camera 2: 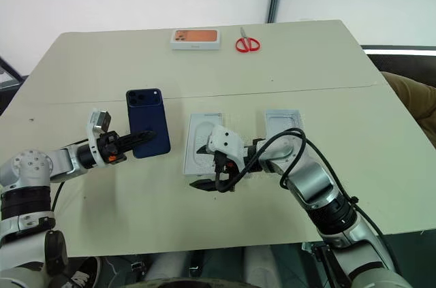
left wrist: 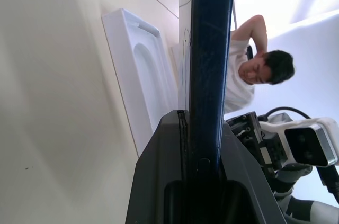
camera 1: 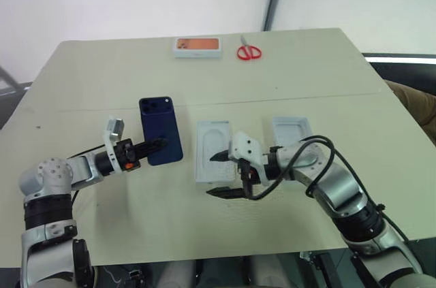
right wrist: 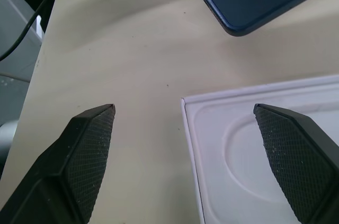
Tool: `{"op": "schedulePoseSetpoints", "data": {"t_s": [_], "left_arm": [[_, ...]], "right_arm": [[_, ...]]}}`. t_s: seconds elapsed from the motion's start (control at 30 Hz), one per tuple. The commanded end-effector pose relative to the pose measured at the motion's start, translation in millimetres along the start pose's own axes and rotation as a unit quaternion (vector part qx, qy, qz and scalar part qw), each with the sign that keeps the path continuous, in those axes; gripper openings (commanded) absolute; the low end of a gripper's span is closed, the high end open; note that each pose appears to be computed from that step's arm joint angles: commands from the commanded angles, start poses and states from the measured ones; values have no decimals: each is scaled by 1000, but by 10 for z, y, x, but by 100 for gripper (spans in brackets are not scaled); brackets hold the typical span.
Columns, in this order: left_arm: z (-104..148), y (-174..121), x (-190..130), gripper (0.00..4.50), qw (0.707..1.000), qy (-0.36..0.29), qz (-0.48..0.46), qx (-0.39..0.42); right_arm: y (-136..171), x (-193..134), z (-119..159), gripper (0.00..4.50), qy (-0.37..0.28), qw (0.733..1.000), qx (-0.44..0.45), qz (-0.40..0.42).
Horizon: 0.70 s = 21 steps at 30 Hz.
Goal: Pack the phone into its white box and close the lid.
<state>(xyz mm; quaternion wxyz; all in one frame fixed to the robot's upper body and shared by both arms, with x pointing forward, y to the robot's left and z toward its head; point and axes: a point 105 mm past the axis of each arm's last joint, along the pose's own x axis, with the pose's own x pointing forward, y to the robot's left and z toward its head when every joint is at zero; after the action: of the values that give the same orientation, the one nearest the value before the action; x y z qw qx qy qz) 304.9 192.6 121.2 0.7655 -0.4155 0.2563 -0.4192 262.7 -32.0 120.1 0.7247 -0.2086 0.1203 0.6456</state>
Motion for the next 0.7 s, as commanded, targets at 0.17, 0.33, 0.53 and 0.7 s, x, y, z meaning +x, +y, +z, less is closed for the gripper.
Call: {"op": "schedulePoseSetpoints", "data": {"t_s": [0.17, 0.33, 0.53, 0.7], "left_arm": [[91, -215, 84, 14, 999, -1, -31, 37], [46, -223, 111, 14, 999, 3, -31, 39], [15, -221, 129, 14, 999, 5, -30, 38], [19, -248, 143, 14, 999, 6, -36, 33]], "right_arm": [[-90, 103, -222, 438, 70, 995, -67, -20], [-77, 100, -242, 305, 69, 996, -60, -10], [-90, 109, -272, 154, 75, 995, -62, -15], [-75, 200, -187, 154, 55, 997, -62, -10]]}}
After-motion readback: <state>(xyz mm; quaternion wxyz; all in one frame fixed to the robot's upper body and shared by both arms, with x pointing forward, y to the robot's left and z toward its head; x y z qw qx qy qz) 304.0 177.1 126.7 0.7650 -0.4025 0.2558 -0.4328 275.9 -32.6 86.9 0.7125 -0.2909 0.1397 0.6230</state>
